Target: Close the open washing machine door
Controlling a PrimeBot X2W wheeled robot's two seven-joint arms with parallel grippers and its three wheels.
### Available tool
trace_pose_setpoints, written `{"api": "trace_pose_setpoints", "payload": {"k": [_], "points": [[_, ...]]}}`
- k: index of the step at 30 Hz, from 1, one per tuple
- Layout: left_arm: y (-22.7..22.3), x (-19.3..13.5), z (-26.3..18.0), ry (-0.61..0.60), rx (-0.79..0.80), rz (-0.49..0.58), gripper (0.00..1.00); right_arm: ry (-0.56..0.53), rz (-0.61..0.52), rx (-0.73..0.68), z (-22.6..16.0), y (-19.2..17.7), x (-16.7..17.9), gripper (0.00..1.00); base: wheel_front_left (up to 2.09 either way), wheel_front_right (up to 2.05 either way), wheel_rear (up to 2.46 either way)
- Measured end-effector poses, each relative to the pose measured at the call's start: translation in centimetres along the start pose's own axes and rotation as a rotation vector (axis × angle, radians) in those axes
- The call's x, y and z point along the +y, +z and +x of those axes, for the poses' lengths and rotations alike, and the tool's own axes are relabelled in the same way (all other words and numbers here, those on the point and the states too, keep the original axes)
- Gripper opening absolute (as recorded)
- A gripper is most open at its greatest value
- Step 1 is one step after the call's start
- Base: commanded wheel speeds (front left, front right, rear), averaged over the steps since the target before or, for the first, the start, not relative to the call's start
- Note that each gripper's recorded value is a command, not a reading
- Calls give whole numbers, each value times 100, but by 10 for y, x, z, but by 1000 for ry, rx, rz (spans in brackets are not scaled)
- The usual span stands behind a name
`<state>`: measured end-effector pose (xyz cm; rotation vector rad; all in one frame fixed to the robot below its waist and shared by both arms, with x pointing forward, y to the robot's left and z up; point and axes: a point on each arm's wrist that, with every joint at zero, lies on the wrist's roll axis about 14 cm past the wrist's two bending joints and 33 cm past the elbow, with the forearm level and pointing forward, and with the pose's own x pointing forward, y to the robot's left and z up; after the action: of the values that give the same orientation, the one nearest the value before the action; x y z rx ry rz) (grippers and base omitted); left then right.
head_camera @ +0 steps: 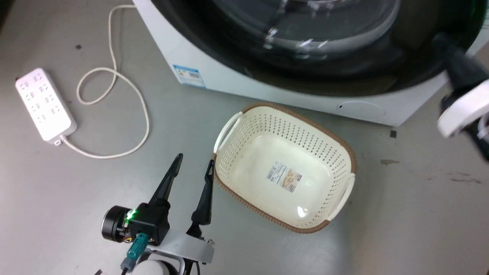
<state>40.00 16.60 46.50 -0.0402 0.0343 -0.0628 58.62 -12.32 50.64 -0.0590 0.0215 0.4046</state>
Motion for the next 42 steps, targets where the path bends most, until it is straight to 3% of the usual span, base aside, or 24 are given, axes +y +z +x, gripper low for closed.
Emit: {"api": "trace_pose_setpoints", "payload": {"k": [6, 14, 15, 16, 24, 28, 29, 33, 38, 42], "points": [[0, 4, 2, 21, 0, -6, 100, -71, 20, -11, 24, 7, -26, 0, 0, 0, 0], [12, 4, 0, 38, -36, -32, 100, -86, 13, -27, 16, 12, -28, 0, 0, 0, 0], [14, 4, 0, 39, -42, -38, 100, -87, 13, -40, 13, 16, -27, 27, 0, 0, 0], [16, 5, -1, 42, -48, -43, 100, -91, 14, -55, 9, 21, -26, 99, 0, 0, 0], [28, 10, -15, 73, -78, -76, 100, -98, 18, -94, -61, 24, -7, 100, 0, 0, 0], [33, 0, -20, 39, -93, -85, 100, -190, 39, -172, -112, 37, -13, 100, 0, 0, 0], [39, -12, -21, -5, -111, -88, 100, -265, 91, -190, -153, 30, -9, 100, 0, 0, 0], [41, -22, -24, -40, -115, -86, 100, -341, 52, -222, -197, 35, -3, 100, 0, 0, 0], [39, -28, -30, -60, -109, -90, 100, -393, 38, -217, -233, 30, 8, 100, 0, 0, 0], [32, -24, -35, -44, -88, -87, 100, -385, 54, -190, -240, 20, 19, 100, 0, 0, 0]]}}
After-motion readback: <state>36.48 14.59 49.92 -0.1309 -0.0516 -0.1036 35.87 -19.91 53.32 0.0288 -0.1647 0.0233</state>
